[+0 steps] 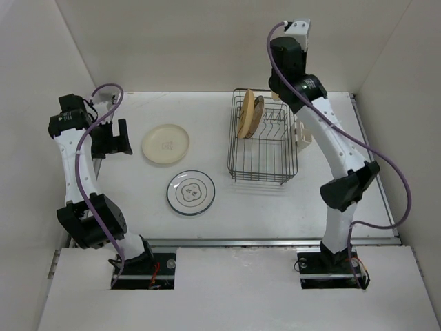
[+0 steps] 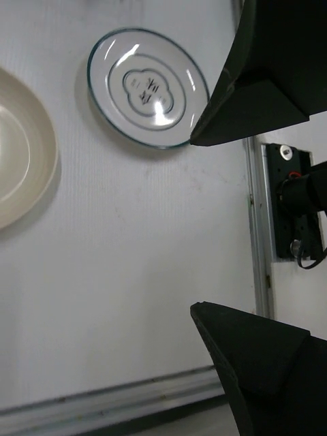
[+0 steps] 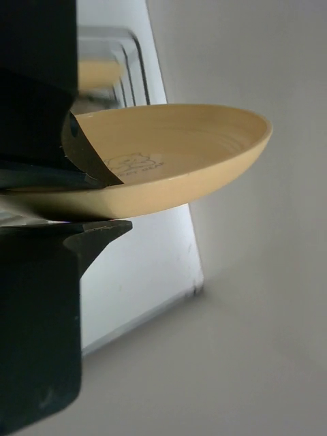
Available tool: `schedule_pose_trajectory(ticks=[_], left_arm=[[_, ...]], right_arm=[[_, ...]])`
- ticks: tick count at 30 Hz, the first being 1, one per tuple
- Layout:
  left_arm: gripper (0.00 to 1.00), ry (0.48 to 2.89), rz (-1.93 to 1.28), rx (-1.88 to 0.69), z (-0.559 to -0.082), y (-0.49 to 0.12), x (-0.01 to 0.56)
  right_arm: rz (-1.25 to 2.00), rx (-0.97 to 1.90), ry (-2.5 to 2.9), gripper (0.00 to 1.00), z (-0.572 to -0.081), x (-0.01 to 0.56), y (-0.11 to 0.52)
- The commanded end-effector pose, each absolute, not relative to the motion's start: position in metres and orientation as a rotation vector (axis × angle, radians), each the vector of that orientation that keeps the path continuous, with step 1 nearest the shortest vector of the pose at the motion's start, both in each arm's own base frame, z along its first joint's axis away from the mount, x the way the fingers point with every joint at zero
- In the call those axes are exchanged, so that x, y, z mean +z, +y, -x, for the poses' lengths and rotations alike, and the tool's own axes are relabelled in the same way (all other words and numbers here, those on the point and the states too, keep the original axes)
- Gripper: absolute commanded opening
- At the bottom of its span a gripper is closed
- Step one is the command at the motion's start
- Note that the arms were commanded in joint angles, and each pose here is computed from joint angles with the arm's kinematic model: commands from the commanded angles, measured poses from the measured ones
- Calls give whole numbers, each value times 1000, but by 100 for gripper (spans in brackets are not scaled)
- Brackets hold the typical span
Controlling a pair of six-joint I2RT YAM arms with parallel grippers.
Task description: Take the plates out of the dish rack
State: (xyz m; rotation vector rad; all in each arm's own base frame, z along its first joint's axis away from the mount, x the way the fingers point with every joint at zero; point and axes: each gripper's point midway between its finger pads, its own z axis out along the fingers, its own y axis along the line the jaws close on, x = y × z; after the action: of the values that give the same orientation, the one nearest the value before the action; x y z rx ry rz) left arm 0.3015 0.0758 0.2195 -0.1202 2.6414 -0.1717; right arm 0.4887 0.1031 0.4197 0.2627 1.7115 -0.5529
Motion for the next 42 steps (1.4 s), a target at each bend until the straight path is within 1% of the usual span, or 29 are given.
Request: schedule_pose_trajectory(ticks=[1, 2, 3, 5, 6, 7, 9, 10, 11, 14, 15, 16, 19, 21, 22, 24, 25, 28, 29, 30, 34, 35, 36, 37, 38, 40, 41, 42], left_arm=[[99, 2491, -77, -391, -298, 37, 261], [99, 2462, -98, -488, -301, 25, 266], [99, 2430, -116, -525, -303, 19, 274], [99, 2367, -156, -648, -309, 2, 282], [99, 2355, -178, -680, -312, -5, 284], [98, 2339, -222, -699, -318, -14, 286], [98, 2313, -269, -709, -325, -21, 289], [98, 2313, -266, -718, -330, -24, 287], [98, 2294, -268, -716, -335, -27, 290], [98, 2342, -261, -683, -349, -27, 272], [96, 2382, -285, -685, -351, -32, 258], [96, 2392, -281, -690, -353, -32, 252], [94, 2428, -316, -704, -357, -40, 233], [89, 2445, -294, -703, -363, -38, 221], [85, 2473, -281, -695, -363, -36, 212], [80, 2497, -298, -680, -366, -32, 201], [78, 2528, -305, -695, -360, -33, 196], [67, 2558, -352, -785, -352, -40, 187], [60, 2554, -360, -817, -351, -43, 188], [41, 2561, -367, -841, -352, -44, 186], [4, 2580, -379, -936, -345, -51, 186], [0, 2570, -384, -929, -347, -51, 189], [0, 2574, -373, -932, -347, -51, 190], [0, 2600, -321, -913, -347, -46, 188], [0, 2601, -267, -880, -353, -38, 187], [0, 2602, -124, -792, -370, -22, 185], [0, 2610, -74, -768, -376, -16, 180], [0, 2587, -38, -733, -384, -8, 181]], right_arm=[[-6, 4, 1665, 0, -482, 462, 179], [105, 124, 1673, 0, -480, 457, 204], [338, 368, 1687, 0, -469, 440, 257], [540, 579, 1706, 0, -456, 411, 305], [593, 671, 1715, 0, -451, 400, 321], [703, 808, 1753, 0, -439, 368, 357], [774, 928, 1772, 0, -430, 350, 385], [848, 1035, 1760, 0, -411, 348, 405], [881, 1089, 1795, 0, -410, 325, 418], [960, 1239, 1736, 0, -390, 319, 449], [953, 1296, 1728, 0, -390, 312, 456], [940, 1307, 1739, 0, -389, 312, 456], [945, 1366, 1773, 0, -388, 286, 468], [964, 1410, 1780, 0, -384, 279, 471], [956, 1417, 1789, 0, -384, 275, 471], [949, 1422, 1793, 0, -385, 272, 472], [948, 1423, 1804, 0, -386, 266, 473], [933, 1435, 1819, 0, -389, 259, 476], [926, 1440, 1826, 0, -389, 259, 476], [924, 1441, 1838, 0, -390, 253, 477], [916, 1448, 1844, 0, -393, 250, 480], [898, 1425, 1847, 0, -397, 252, 480], [875, 1397, 1852, 0, -402, 255, 479], [845, 1363, 1868, 7, -408, 255, 478], [778, 1283, 1907, 20, -421, 253, 474], [708, 1203, 1944, 51, -436, 249, 465], [684, 1173, 1934, 65, -441, 258, 462], [619, 1102, 1921, 70, -455, 271, 450]])
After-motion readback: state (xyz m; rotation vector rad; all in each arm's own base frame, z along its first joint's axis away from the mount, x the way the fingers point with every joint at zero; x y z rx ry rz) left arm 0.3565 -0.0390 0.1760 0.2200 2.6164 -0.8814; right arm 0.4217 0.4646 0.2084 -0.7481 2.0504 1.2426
